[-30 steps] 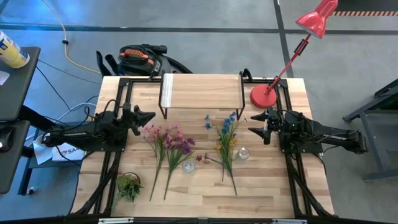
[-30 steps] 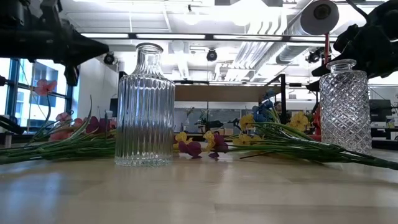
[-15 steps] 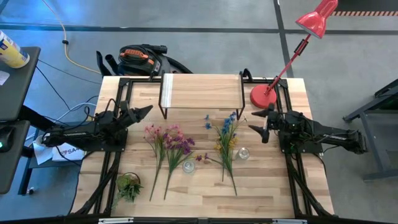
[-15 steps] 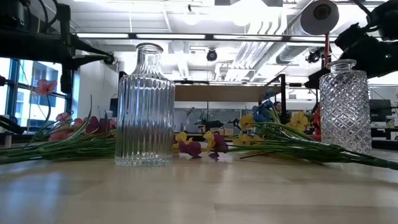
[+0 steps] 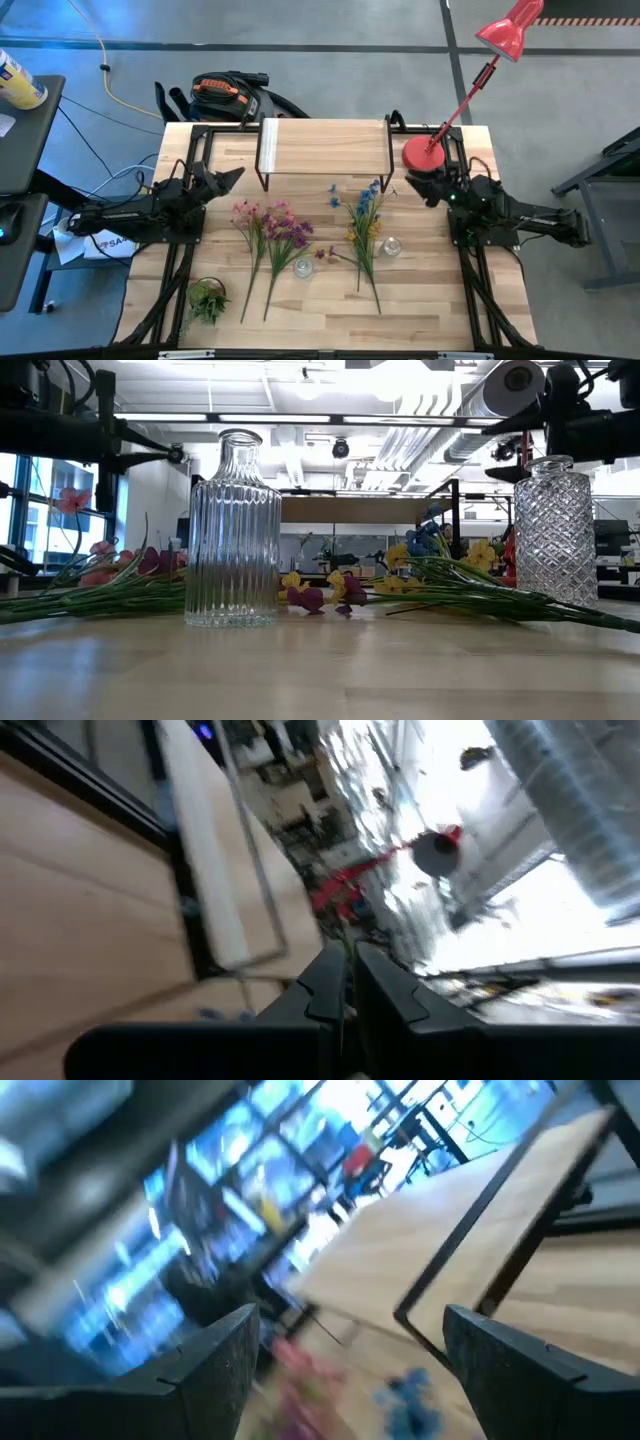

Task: Pick and place flowers into a vace then onto a shelf
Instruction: Put the pink flowers into the left transparent vase

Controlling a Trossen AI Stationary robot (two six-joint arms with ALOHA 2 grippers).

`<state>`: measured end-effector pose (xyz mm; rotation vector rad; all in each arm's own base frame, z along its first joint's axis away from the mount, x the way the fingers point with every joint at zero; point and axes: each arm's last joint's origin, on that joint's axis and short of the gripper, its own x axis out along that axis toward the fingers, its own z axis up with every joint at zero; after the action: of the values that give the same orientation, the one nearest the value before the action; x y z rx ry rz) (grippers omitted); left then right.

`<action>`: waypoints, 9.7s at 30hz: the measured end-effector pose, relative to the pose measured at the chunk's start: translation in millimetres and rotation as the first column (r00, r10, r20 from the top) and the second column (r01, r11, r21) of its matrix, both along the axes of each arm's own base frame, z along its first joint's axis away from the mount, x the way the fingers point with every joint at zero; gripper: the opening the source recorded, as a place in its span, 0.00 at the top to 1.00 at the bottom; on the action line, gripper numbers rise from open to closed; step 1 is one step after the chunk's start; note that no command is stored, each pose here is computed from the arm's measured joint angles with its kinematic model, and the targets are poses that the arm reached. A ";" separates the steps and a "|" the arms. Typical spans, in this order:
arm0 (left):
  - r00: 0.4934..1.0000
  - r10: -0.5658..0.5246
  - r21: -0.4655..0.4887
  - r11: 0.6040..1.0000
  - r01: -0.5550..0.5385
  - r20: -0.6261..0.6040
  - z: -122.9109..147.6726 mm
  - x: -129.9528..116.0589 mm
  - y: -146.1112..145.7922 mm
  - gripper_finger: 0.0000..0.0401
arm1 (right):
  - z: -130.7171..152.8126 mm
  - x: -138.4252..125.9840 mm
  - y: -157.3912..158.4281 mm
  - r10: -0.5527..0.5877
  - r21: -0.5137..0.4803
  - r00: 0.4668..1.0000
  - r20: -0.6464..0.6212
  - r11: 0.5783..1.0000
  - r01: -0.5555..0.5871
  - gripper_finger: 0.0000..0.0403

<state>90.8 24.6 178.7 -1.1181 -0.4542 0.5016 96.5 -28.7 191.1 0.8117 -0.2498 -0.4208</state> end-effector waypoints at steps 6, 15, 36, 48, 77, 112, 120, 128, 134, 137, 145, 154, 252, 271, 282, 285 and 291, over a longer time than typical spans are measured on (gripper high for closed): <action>0.999 0.033 -0.001 0.999 -0.033 -0.037 -3.0 -0.3 0.8 0.85 | 3.1 -1.1 -1.7 -0.064 0.058 0.996 0.063 0.996 0.060 0.24; 0.985 0.161 0.016 0.987 -0.161 -0.064 -3.8 -2.7 3.5 0.85 | 8.9 -1.9 -1.6 -0.065 0.137 0.984 0.168 0.990 0.042 0.24; 0.978 0.197 0.049 0.980 -0.194 -0.064 -1.5 -3.5 4.1 0.85 | 1.7 -1.6 -2.6 -0.101 0.183 0.989 0.108 0.980 0.080 0.24; 0.990 0.109 -0.060 0.993 -0.104 0.092 5.0 -2.8 2.5 0.85 | -0.2 -1.5 -2.5 -0.098 0.186 0.991 0.088 0.979 0.080 0.24; 0.081 -0.581 -0.556 0.804 0.210 -0.810 96.6 94.8 -33.4 0.41 | -20.2 -2.6 -2.3 -0.105 0.292 0.991 -0.078 0.949 0.123 0.24; 0.186 -0.508 -0.534 0.836 -0.126 -0.841 -13.6 151.7 -174.2 0.37 | -28.1 -2.1 -1.3 -0.059 0.285 0.982 -0.180 0.952 0.110 0.24; 0.111 -0.498 -0.510 0.846 -0.156 -0.860 -33.7 156.8 -151.8 0.54 | -30.3 -0.1 -0.5 -0.015 0.316 0.981 -0.194 0.945 0.077 0.24; 0.027 -0.482 -0.482 0.869 -0.111 -0.876 -34.3 153.4 -148.4 0.66 | -33.4 2.1 0.1 0.023 0.333 0.974 -0.225 0.941 0.055 0.24; 0.001 -0.458 -0.456 0.885 -0.098 -0.889 -36.6 153.0 -147.6 0.82 | -35.0 3.1 -0.1 0.025 0.327 0.969 -0.246 0.943 0.059 0.24; 0.016 -0.434 -0.433 0.895 -0.102 -0.901 -36.8 152.9 -146.7 0.93 | -35.3 3.3 -0.1 0.028 0.312 0.966 -0.258 0.948 0.056 0.24; 0.101 -0.343 -0.355 0.926 -0.130 -0.934 -6.3 157.2 -145.5 0.95 | -35.2 3.1 -0.4 0.017 0.292 0.964 -0.267 0.954 0.064 0.24; 0.070 -0.133 -0.139 0.987 -0.081 -0.989 88.2 162.0 -145.9 0.95 | -35.9 3.2 -1.7 -0.025 0.254 0.957 -0.291 0.962 0.102 0.24; 0.676 0.482 0.690 0.722 0.054 -0.557 116.4 227.3 -255.0 0.95 | -37.1 6.5 10.0 0.383 0.427 0.897 -0.222 0.865 -0.263 0.24; 0.662 0.494 0.720 0.686 0.103 -0.565 123.1 218.3 -261.3 0.95 | -37.2 6.5 9.8 0.376 0.423 0.899 -0.225 0.869 -0.257 0.24; 0.657 0.484 0.714 0.690 0.120 -0.579 105.5 216.6 -258.7 0.94 | -37.1 6.5 9.9 0.378 0.429 0.899 -0.221 0.865 -0.259 0.24; 0.665 0.481 0.710 0.696 0.106 -0.571 105.3 216.4 -258.9 0.94 | -37.2 6.4 9.9 0.377 0.429 0.899 -0.221 0.866 -0.258 0.24; 0.668 0.479 0.708 0.699 0.103 -0.570 110.2 214.6 -257.4 0.95 | -37.2 6.4 9.3 0.359 0.420 0.906 -0.226 0.875 -0.241 0.24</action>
<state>305.3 -232.8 288.9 -0.0490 -0.0219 0.8436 102.9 -19.4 153.9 1.1390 0.2543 -0.2900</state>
